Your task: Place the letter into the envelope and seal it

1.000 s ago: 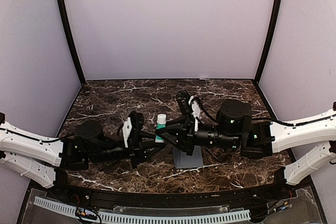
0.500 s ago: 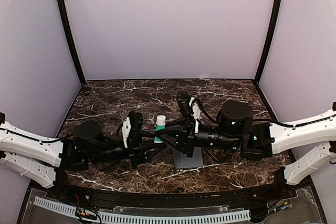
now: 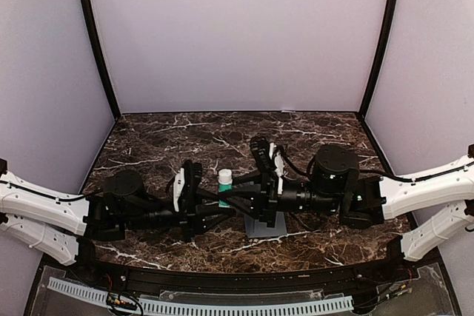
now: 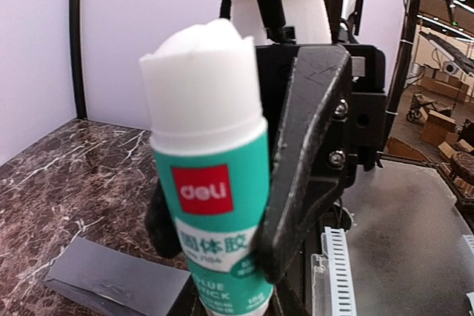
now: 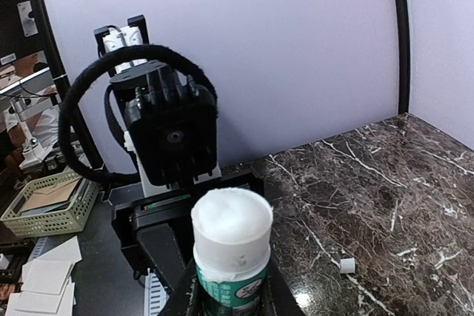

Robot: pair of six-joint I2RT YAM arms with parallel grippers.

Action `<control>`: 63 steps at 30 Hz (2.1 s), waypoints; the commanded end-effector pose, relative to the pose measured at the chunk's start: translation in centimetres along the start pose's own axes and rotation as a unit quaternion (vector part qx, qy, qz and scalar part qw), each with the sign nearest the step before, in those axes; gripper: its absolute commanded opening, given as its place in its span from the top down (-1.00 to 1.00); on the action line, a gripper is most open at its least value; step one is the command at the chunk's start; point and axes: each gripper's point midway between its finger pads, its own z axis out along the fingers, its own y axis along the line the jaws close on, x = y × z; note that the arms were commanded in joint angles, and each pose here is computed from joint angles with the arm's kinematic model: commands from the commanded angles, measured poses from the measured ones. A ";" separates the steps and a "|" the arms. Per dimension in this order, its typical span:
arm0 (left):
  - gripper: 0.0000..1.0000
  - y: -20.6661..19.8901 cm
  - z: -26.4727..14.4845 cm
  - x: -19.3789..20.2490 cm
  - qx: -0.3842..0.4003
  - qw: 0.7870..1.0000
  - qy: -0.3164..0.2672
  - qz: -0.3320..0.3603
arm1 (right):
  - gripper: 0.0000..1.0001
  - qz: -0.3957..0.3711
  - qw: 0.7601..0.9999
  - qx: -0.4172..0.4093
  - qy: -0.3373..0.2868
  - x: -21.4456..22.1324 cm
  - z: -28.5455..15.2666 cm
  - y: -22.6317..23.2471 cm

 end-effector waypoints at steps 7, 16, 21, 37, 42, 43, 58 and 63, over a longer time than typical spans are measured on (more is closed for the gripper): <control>0.67 -7.7 -3.0 -2.4 0.222 0.974 -0.045 0.018 | 1.00 -0.064 0.976 -0.207 -0.017 0.2 -1.6 7.2; 0.79 -8.2 -3.4 -2.6 0.240 0.969 -0.058 0.016 | 1.00 -0.054 0.969 -0.240 -0.009 0.4 -0.6 8.0; 0.87 -6.1 -2.5 -3.1 0.174 0.982 -0.071 0.009 | 0.67 -0.040 0.974 -0.223 -0.020 -0.2 -0.1 7.5; 0.93 -2.3 -2.7 -4.5 0.065 0.989 -0.133 -0.014 | 0.18 -0.008 0.984 -0.157 -0.079 -1.3 0.9 5.5; 0.93 -1.6 -2.7 -4.5 0.045 0.989 -0.137 -0.016 | 0.23 -0.011 0.989 -0.116 -0.092 -1.6 1.7 4.9; 0.93 -1.5 -2.7 -4.4 0.041 0.990 -0.137 -0.016 | 0.26 -0.012 0.989 -0.112 -0.093 -1.6 1.8 4.9; 0.95 -0.9 -3.1 -4.6 0.024 0.989 -0.144 -0.015 | 0.92 -0.022 0.993 -0.087 -0.079 -0.7 3.4 4.8; 0.94 -3.4 -3.5 -4.5 0.094 0.986 -0.138 -0.004 | 1.00 -0.033 0.989 -0.129 -0.059 -0.4 3.3 6.3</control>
